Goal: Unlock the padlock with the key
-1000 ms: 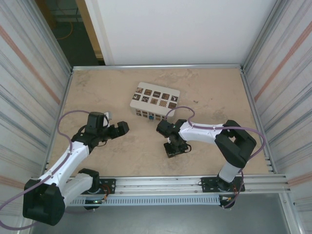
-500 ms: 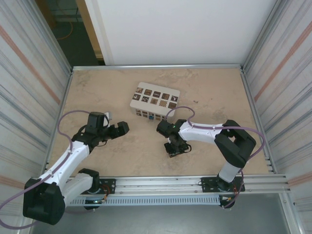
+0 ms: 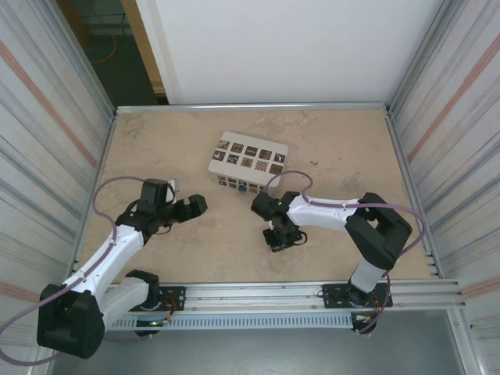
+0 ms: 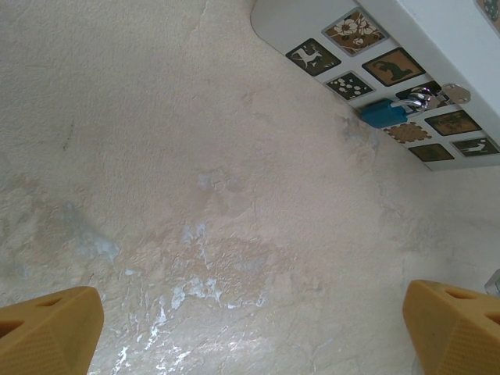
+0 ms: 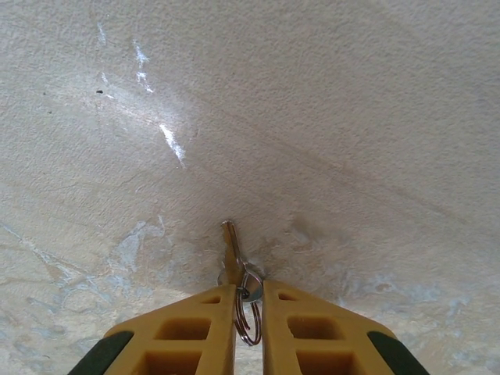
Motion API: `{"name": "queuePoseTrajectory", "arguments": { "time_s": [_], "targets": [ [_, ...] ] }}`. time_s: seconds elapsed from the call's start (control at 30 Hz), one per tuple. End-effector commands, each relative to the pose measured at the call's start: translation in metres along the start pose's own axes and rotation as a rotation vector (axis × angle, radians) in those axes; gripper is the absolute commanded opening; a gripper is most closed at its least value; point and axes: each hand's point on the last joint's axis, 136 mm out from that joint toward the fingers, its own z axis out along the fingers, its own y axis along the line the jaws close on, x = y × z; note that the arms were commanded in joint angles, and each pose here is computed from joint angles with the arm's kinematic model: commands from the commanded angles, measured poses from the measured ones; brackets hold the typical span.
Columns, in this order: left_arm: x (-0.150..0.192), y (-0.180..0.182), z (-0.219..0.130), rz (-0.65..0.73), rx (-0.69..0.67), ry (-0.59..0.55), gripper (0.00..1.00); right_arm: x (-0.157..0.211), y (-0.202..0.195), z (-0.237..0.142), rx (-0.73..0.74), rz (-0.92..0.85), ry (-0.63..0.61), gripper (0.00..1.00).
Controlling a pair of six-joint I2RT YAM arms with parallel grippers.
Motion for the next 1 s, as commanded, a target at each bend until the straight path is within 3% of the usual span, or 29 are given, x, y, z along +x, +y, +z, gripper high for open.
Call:
{"name": "queuePoseTrajectory", "arguments": {
  "time_s": [0.0,0.27,0.47,0.7,0.97],
  "targets": [
    [-0.009,-0.005,-0.005,0.015,-0.001,-0.016,0.99,0.007,0.000,0.002,-0.011,-0.012,0.010,0.16],
    [-0.016,-0.009,-0.008,0.022,0.002,-0.031,0.99,0.008,-0.004,0.004,-0.020,0.001,0.008,0.05],
    [-0.026,-0.022,-0.015,0.001,0.064,-0.063,0.99,-0.005,-0.002,-0.010,-0.091,0.034,-0.079,0.00],
    [-0.041,-0.047,-0.032,-0.057,0.197,-0.105,0.99,-0.035,0.001,-0.045,-0.228,0.092,-0.296,0.00],
    [-0.058,-0.087,-0.052,-0.064,0.368,-0.121,0.95,-0.076,0.007,-0.110,-0.405,0.169,-0.650,0.00]
  ]
}}
